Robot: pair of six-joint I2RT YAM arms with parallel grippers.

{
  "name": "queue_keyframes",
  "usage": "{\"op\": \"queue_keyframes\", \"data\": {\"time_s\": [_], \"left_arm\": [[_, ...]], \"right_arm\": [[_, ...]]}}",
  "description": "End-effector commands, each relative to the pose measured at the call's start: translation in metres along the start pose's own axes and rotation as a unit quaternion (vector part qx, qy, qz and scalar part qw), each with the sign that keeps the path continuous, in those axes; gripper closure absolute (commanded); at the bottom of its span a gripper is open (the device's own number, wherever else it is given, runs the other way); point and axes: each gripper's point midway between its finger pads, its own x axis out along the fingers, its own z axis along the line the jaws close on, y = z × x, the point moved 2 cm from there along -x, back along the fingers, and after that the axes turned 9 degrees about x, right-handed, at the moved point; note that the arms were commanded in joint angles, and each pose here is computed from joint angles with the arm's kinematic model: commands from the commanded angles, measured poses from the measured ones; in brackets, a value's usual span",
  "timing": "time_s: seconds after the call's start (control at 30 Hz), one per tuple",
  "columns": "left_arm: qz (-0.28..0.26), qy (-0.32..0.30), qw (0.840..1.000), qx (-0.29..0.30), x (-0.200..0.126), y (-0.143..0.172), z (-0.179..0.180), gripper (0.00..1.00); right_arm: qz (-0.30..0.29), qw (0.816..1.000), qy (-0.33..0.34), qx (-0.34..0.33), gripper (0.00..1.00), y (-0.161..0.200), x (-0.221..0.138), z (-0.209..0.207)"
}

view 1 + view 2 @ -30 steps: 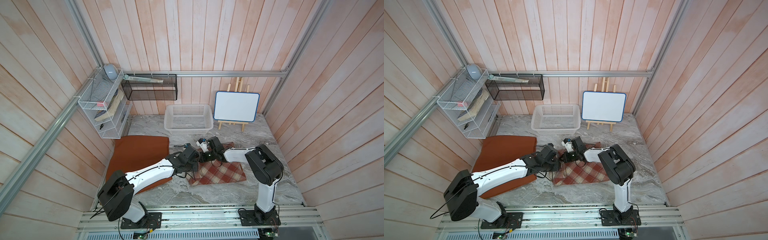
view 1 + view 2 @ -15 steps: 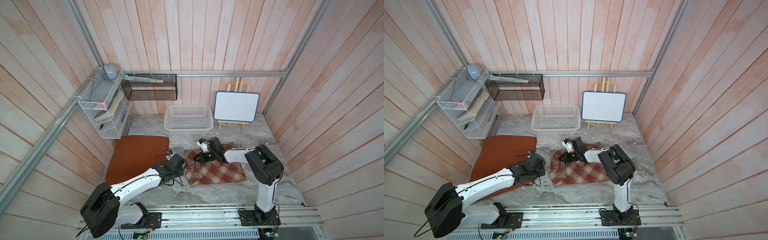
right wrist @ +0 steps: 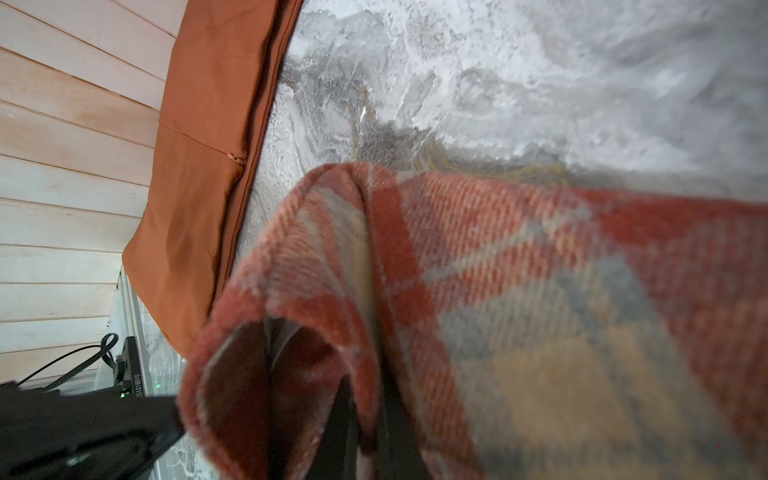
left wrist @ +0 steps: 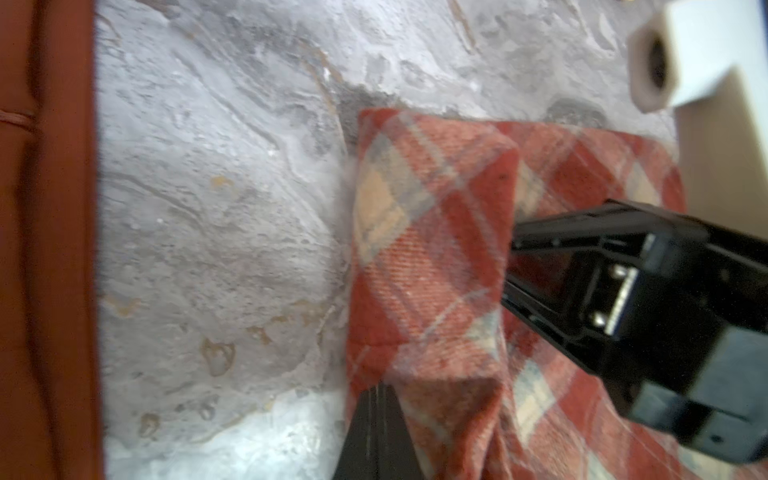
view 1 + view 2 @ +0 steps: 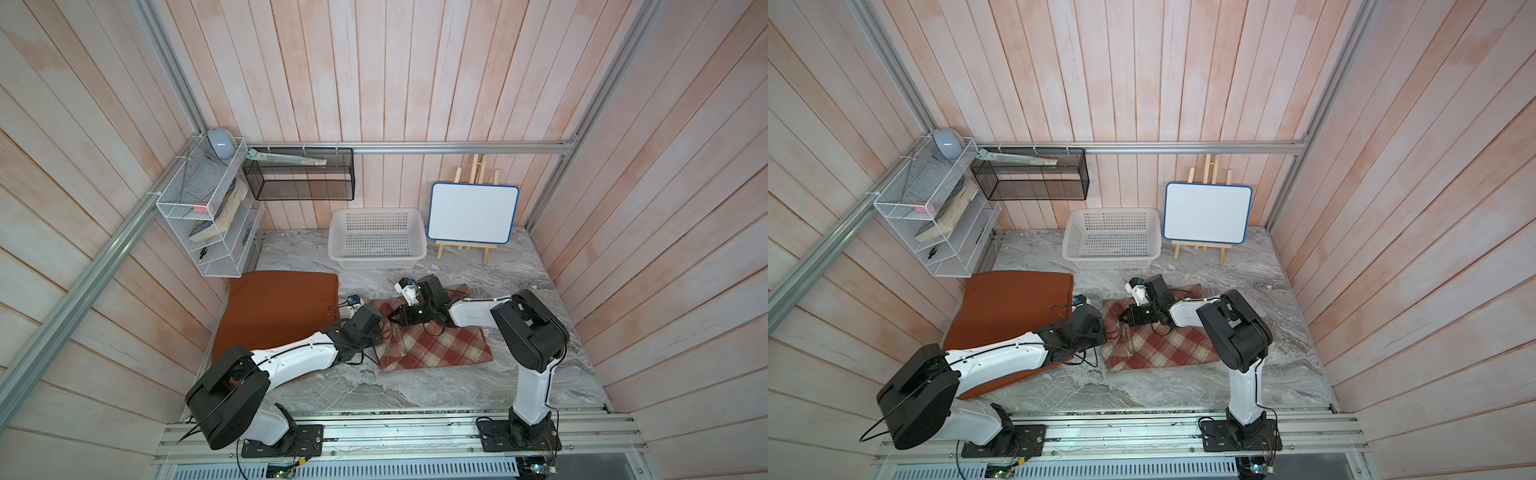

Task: Roll up the skirts
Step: Roll the skirt at the center of the board.

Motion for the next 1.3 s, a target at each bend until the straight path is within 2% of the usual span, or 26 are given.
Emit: {"op": "queue_keyframes", "data": {"time_s": [0.0, 0.17, 0.33, 0.37, 0.4, 0.53, 0.67, 0.73, 0.87, 1.1, 1.27], "left_arm": [[-0.009, 0.066, 0.998, -0.011, -0.007, -0.001, -0.032, 1.0], [0.023, 0.091, 0.996, -0.001, 0.013, 0.023, -0.048, 1.0], [0.044, 0.083, 0.996, 0.005, 0.028, 0.037, -0.052, 1.0], [0.049, 0.076, 0.996, 0.005, 0.031, 0.041, -0.05, 1.0], [0.052, 0.068, 0.996, 0.007, 0.034, 0.043, -0.046, 1.0], [0.057, 0.059, 0.997, 0.007, 0.037, 0.047, -0.042, 1.0], [0.059, 0.051, 0.997, 0.002, 0.039, 0.052, -0.037, 1.0], [0.062, 0.052, 0.997, 0.003, 0.04, 0.053, -0.037, 1.0], [0.065, 0.051, 0.997, 0.004, 0.041, 0.054, -0.037, 1.0], [0.068, 0.059, 0.996, 0.005, 0.042, 0.056, -0.039, 1.0], [0.075, 0.06, 0.995, 0.008, 0.044, 0.058, -0.04, 1.0]], "right_arm": [[0.001, 1.0, 0.022, 0.017, 1.0, 0.006, -0.004, -0.011], [0.0, 1.0, 0.021, 0.02, 1.0, 0.006, -0.004, -0.011], [-0.007, 0.999, 0.022, 0.027, 1.0, 0.008, -0.009, -0.01], [-0.011, 0.999, 0.024, 0.028, 0.94, 0.008, -0.012, -0.009], [-0.018, 0.999, 0.024, 0.028, 0.84, 0.005, -0.016, -0.006], [-0.046, 0.998, 0.032, 0.019, 0.68, -0.005, -0.035, 0.007], [-0.085, 0.995, 0.062, 0.002, 0.65, -0.018, -0.061, 0.018], [-0.089, 0.994, 0.058, -0.001, 0.68, -0.02, -0.066, 0.023], [-0.07, 0.997, 0.012, -0.001, 0.98, -0.016, -0.06, 0.036], [-0.02, 0.999, -0.034, 0.005, 1.0, -0.003, -0.027, 0.034], [-0.013, 1.0, -0.02, 0.003, 1.0, 0.002, -0.022, 0.029]]}}
